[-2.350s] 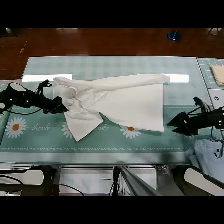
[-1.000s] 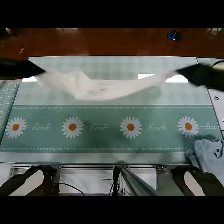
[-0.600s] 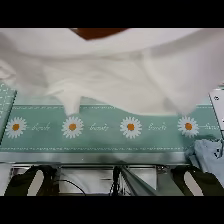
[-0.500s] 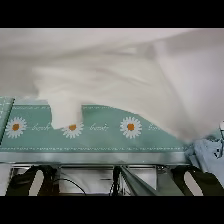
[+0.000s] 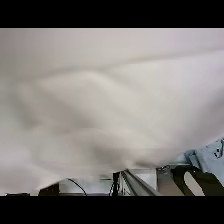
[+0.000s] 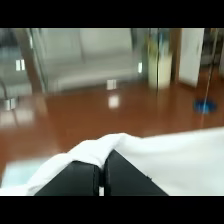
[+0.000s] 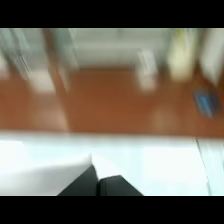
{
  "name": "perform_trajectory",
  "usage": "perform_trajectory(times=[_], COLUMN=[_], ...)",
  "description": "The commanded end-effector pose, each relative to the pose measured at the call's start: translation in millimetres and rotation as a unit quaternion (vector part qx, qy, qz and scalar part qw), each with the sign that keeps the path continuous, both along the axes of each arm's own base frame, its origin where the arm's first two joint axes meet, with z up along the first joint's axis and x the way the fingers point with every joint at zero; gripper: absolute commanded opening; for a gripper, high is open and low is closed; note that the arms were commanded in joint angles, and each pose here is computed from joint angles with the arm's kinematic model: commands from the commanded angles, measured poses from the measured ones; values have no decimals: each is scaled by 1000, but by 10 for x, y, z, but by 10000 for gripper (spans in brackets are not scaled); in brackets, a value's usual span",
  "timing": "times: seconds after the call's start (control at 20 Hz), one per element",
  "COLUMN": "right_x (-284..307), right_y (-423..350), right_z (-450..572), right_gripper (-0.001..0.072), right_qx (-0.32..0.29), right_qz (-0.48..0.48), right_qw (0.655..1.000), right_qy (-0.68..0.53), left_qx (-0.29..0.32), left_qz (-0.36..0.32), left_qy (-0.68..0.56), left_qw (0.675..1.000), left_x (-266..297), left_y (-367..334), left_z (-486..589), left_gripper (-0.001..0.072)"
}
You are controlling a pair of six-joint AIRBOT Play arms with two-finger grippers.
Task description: Fold the shirts.
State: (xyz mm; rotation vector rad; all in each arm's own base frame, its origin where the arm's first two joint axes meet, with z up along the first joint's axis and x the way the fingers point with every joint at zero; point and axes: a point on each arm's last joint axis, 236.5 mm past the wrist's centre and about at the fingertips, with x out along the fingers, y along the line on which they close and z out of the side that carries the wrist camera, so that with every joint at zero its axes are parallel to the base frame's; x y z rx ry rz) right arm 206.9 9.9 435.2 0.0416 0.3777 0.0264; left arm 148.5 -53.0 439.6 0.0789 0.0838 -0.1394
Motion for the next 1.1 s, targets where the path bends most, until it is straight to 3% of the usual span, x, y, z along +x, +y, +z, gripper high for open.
perform_trajectory(times=[0.0, 0.3, 0.5, 0.7, 1.05], right_x=[218, 1683, 2551, 3164, 3943], right_y=[-374, -227, 79, 126, 46], right_z=[-926, -2110, -2849, -3371, -3510], right_gripper=[21, 21, 21, 21, 22], right_qx=[-34, 8, -8, 2, 6], right_qz=[-44, 15, 59, 54, 29], right_qw=[979, 955, 949, 956, 985], right_qy=[194, 296, 310, 287, 168], left_qx=[-17, -110, -109, -118, -125], left_qz=[24, -48, -65, -58, 0], left_qy=[200, 317, 362, 401, 333], left_qw=[979, 941, 923, 906, 935], left_x=[385, 1815, 2641, 3125, 3735], left_y=[245, 184, 102, 17, 245], left_z=[-980, -2101, -2846, -3592, -3855], left_gripper=[30, 31, 31, 32, 32])
